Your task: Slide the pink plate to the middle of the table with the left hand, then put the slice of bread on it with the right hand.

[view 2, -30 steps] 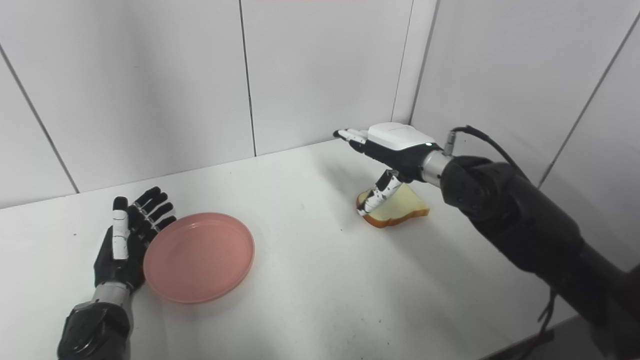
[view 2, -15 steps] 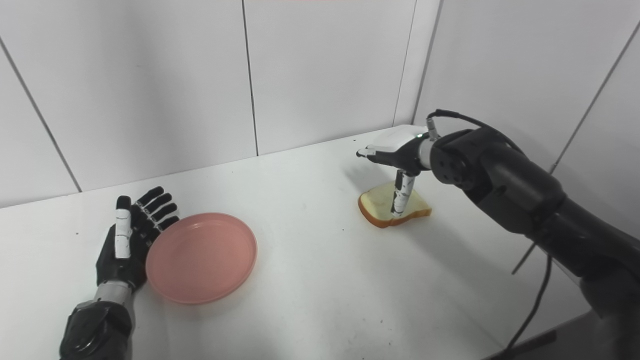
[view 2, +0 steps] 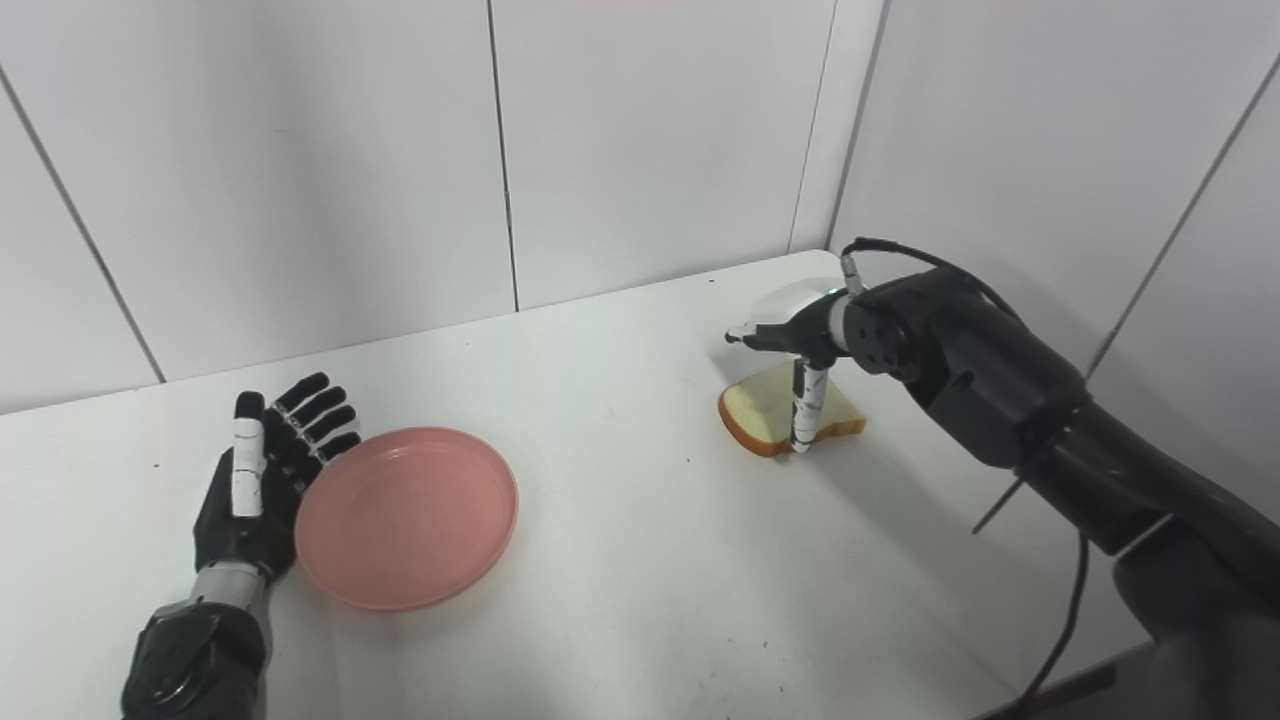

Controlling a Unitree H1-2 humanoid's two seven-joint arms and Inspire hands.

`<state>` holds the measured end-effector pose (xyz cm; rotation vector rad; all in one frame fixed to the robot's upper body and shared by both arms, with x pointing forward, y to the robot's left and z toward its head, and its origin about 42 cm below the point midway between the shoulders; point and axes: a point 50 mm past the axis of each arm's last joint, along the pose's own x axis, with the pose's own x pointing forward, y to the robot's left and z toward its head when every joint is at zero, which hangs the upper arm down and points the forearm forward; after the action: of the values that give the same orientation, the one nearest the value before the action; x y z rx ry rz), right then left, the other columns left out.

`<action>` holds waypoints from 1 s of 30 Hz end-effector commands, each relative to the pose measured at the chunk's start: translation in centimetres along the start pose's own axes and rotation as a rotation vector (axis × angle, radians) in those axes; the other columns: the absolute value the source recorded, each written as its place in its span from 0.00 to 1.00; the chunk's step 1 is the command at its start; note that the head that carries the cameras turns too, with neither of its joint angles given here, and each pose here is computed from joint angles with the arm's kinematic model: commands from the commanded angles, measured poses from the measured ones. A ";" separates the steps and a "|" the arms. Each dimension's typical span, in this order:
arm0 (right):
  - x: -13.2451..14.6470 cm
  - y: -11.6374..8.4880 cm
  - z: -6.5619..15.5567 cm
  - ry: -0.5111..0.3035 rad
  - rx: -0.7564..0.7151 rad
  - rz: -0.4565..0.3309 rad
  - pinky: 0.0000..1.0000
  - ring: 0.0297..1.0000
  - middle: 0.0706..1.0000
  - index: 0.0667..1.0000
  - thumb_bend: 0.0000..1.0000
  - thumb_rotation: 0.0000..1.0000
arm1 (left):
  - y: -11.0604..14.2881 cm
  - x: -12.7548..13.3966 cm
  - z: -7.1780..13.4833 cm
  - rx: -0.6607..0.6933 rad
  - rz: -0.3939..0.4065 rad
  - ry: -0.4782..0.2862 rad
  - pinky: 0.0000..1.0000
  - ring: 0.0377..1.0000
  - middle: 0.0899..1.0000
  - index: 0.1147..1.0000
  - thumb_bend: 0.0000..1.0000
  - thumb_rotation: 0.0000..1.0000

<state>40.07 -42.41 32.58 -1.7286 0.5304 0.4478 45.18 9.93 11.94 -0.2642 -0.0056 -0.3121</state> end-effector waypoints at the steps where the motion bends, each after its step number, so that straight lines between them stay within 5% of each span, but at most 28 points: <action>1: -0.8 -2.7 -0.6 0.008 -0.039 -0.078 1.00 1.00 1.00 1.00 1.00 0.25 | 1.0 -1.8 -3.2 -0.016 0.038 0.136 0.68 0.74 0.73 0.65 0.91 0.86; 23: 2.6 -1.3 0.0 -0.011 -0.086 -0.075 1.00 1.00 1.00 1.00 1.00 0.21 | 1.0 -1.8 -2.9 -0.016 0.039 0.140 0.67 0.73 0.71 0.64 0.91 0.84; 30: 4.2 0.1 0.2 0.006 -0.200 -0.074 1.00 1.00 1.00 0.98 1.00 0.20 | 1.2 -2.0 -2.8 -0.016 0.031 0.139 0.67 0.72 0.70 0.64 0.91 0.84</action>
<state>42.80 -42.43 27.66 -1.8802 0.5020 0.5083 44.93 10.09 12.01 -0.2637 -0.0056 -0.3143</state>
